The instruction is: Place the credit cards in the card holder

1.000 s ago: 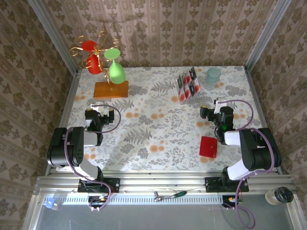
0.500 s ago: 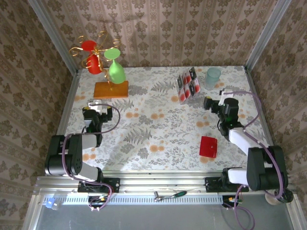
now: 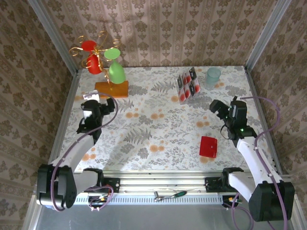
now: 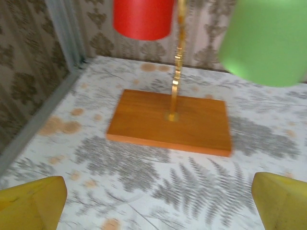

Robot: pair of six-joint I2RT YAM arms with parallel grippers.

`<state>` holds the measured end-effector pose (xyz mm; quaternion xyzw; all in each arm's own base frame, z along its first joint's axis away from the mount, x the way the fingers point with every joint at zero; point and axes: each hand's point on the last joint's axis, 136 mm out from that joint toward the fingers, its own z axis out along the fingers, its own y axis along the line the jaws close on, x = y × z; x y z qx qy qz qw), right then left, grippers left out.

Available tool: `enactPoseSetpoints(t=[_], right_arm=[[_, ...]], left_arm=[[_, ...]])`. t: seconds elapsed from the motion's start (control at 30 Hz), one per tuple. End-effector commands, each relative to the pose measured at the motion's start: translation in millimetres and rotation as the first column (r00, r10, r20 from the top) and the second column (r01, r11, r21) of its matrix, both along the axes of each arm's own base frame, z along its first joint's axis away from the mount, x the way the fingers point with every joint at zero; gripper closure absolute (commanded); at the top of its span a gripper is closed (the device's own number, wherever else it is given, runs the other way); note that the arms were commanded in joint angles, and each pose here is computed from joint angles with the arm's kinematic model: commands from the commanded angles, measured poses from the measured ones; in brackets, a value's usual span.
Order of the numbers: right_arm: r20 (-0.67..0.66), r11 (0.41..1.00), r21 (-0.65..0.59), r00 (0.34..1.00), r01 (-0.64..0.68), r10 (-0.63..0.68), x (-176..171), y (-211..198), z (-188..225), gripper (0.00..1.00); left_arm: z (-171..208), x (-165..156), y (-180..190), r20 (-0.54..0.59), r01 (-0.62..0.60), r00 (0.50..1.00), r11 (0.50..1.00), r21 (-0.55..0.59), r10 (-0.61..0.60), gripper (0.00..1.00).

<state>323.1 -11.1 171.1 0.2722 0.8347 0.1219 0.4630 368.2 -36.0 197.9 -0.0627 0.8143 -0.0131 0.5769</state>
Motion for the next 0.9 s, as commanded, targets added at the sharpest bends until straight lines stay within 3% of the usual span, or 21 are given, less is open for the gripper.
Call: enactPoseSetpoints(t=[0.0,0.13,0.4,0.87], right_arm=[[-0.137,0.981,0.174,0.984,-0.085,0.110,-33.0,34.0,-26.2,0.03],[-0.322,0.980,0.191,0.940,-0.056,0.116,-70.0,39.9,-50.8,0.12],[-0.477,0.989,0.146,0.877,0.019,0.053,-120.4,39.6,-97.0,0.11],[-0.564,0.995,0.075,0.825,0.059,-0.006,-117.9,35.5,-130.4,0.07]], left_arm=[[-28.9,-26.9,-20.2,-0.161,-0.013,0.987,0.996,-0.091,-0.002,0.00],[-27.7,-45.0,-64.0,-0.168,0.102,0.980,0.994,-0.026,-0.104,0.00],[-49.9,-74.2,-120.7,-0.315,0.191,0.932,0.981,0.007,-0.180,0.00],[-52.3,-72.7,-151.3,-0.342,0.278,0.899,0.960,-0.038,-0.274,0.00]])
